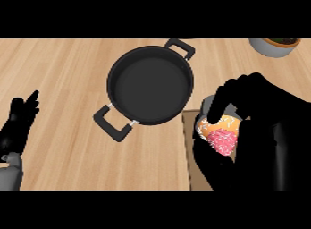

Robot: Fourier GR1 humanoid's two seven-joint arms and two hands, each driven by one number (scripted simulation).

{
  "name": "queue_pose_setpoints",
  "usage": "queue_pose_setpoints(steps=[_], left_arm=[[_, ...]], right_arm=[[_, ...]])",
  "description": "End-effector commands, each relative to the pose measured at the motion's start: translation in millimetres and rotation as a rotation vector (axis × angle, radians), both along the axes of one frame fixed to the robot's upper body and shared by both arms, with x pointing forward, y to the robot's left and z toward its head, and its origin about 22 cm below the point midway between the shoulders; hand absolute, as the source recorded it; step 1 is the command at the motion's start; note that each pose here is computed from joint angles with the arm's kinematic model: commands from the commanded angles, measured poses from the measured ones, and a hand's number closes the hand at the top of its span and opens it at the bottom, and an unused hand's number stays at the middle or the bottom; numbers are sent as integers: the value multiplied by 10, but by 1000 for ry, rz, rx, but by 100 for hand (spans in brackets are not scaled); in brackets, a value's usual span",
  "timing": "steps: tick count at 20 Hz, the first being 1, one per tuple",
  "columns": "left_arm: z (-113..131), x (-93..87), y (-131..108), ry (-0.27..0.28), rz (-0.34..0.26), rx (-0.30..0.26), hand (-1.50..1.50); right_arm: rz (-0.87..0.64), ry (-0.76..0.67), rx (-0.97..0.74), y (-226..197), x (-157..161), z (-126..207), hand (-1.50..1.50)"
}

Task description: Pick the cupcake from the tray and place it in the pot

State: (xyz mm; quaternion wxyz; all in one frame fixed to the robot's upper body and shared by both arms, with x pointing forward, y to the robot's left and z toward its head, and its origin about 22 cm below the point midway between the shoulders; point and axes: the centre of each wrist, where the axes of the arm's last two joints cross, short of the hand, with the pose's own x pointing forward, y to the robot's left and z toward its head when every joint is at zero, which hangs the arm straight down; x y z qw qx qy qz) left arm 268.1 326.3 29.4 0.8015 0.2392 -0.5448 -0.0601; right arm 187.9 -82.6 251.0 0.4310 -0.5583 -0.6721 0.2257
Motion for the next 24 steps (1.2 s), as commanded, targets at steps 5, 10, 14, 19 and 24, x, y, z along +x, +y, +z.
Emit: queue_pose_setpoints(steps=[5, 10, 14, 19, 24], left_arm=[[121, -7, 82, -7, -13, 5, 0], [99, 25, -107, -9, -26, -3, 0], [197, 37, 70, -5, -17, 13, 0], [23, 159, -208, -29, -31, -7, 0], [88, 118, 26, -17, -3, -1, 0]], right_arm=[[-62, 193, 110, 298, 689, 298, 150], [-54, 282, 115, 539, 1073, 324, 150], [-45, 370, 119, 650, 1365, 115, 150], [-37, 460, 280, 578, 1691, -85, 150], [-14, 536, 337, 635, 1882, -453, -150]])
